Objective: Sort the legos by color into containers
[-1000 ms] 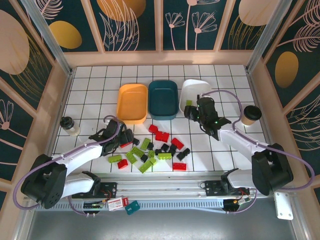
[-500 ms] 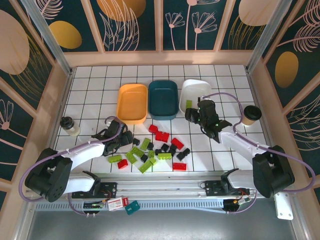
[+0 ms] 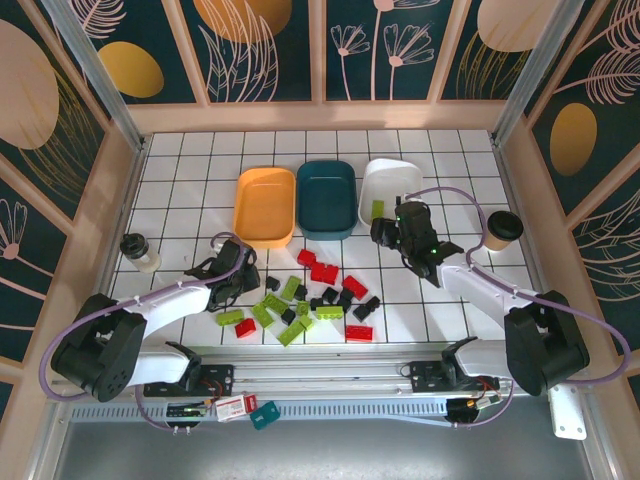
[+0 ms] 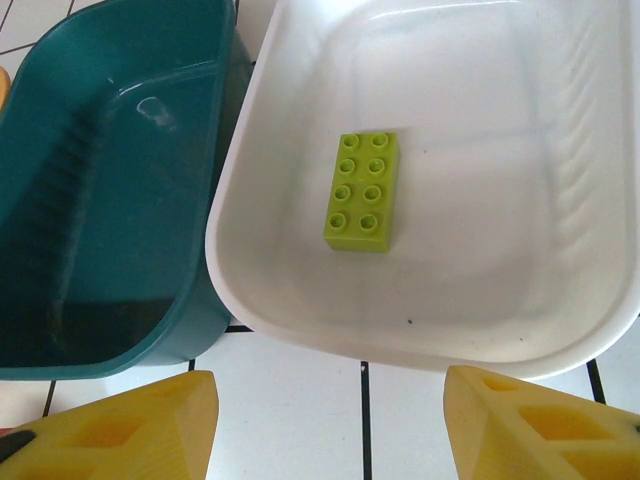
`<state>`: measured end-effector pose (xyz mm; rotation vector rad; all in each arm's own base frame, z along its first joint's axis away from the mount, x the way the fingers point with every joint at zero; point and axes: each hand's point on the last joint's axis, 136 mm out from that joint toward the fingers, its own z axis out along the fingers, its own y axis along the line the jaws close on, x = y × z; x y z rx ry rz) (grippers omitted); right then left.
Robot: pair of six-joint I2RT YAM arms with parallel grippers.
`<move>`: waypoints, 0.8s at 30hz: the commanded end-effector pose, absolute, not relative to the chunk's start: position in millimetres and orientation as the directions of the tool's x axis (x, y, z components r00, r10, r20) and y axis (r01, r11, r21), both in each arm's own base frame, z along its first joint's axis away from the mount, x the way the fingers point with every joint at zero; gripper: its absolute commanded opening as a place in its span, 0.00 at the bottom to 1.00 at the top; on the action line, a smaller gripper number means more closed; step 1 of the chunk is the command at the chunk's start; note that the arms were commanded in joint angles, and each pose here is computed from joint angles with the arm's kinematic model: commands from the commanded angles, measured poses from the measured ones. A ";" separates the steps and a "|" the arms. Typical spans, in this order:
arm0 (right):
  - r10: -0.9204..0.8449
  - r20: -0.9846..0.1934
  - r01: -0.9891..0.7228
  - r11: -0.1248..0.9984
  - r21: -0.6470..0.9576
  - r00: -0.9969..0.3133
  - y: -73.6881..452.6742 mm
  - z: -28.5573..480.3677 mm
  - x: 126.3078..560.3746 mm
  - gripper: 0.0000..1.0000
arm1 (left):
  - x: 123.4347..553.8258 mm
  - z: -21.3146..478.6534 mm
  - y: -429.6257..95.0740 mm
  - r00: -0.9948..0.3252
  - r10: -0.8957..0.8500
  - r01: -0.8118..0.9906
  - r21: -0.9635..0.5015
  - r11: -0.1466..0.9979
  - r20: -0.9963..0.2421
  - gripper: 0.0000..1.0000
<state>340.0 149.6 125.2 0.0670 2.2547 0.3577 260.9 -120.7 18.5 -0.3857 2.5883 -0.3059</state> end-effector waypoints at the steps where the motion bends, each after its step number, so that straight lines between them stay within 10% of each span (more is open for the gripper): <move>1: 0.178 -0.763 -0.067 0.958 0.279 -0.622 147.8 133.0 340.7 0.62 | 268.9 31.0 -130.2 -0.825 -0.333 -0.192 -0.327 0.925 -0.457 0.19; 7: 0.179 -0.765 -0.069 0.958 0.280 -0.618 146.6 135.4 338.7 0.62 | 273.5 52.1 -133.5 -0.817 -0.320 -0.164 -0.339 0.926 -0.479 0.04; 16: 0.199 -0.765 -0.077 0.948 0.309 -0.612 148.5 140.1 334.8 0.62 | 320.3 161.3 -150.8 -0.694 -0.309 -0.053 -0.381 0.923 -0.651 0.04; 24: 0.179 -0.753 -0.107 0.943 0.315 -0.633 154.1 136.7 324.7 0.62 | 410.6 148.3 -158.8 -0.682 -0.329 -0.101 -0.362 0.927 -0.654 0.04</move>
